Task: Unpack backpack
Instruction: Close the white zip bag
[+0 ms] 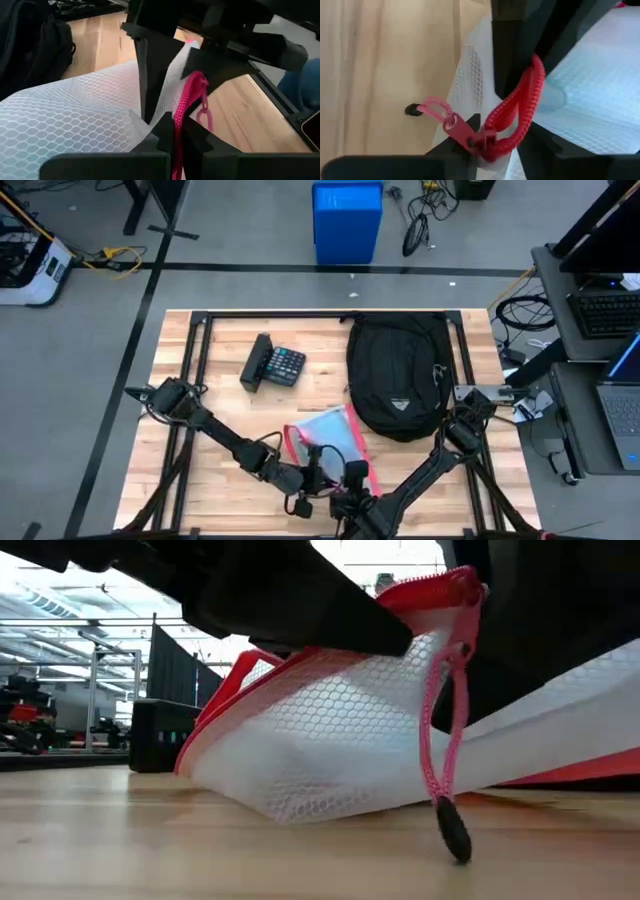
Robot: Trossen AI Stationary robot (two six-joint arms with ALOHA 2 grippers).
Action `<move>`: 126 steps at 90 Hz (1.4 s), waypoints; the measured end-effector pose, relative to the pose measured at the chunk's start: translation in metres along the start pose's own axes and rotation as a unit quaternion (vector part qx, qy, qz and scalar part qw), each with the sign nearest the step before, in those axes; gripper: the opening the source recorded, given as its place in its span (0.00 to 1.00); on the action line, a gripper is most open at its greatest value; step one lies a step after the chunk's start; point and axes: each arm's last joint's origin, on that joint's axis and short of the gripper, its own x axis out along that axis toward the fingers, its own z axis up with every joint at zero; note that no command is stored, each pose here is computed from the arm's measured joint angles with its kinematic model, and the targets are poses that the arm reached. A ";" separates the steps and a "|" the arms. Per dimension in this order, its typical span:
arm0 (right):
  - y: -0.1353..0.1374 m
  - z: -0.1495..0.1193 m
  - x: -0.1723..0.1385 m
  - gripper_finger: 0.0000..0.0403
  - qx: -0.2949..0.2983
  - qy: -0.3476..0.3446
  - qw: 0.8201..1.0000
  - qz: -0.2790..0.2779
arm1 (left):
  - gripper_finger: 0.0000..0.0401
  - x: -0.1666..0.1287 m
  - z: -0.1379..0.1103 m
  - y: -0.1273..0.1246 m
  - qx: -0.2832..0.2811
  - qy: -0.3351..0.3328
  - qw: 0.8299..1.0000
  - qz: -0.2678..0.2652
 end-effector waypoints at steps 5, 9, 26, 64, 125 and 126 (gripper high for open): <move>0.000 -0.001 -0.001 0.15 -0.002 0.000 1.000 -0.001 | 0.00 0.000 0.000 0.000 0.000 0.002 1.000 0.000; 0.001 -0.001 -0.001 0.09 -0.003 0.000 1.000 -0.001 | 0.00 0.000 -0.001 0.000 -0.001 0.004 1.000 0.000; 0.000 0.000 -0.003 0.01 0.007 -0.001 1.000 0.003 | 0.00 0.000 -0.002 -0.001 -0.001 0.009 1.000 -0.016; -0.023 0.008 -0.043 0.00 0.048 0.002 0.995 0.088 | 0.32 -0.010 0.008 -0.027 0.075 -0.037 0.996 -0.015; -0.045 0.023 -0.039 0.00 0.087 0.024 0.988 0.124 | 0.52 -0.036 0.045 -0.085 0.194 -0.096 0.973 0.084; -0.045 0.023 -0.039 0.00 0.088 0.023 0.988 0.125 | 0.52 -0.036 0.045 -0.086 0.194 -0.096 0.973 0.084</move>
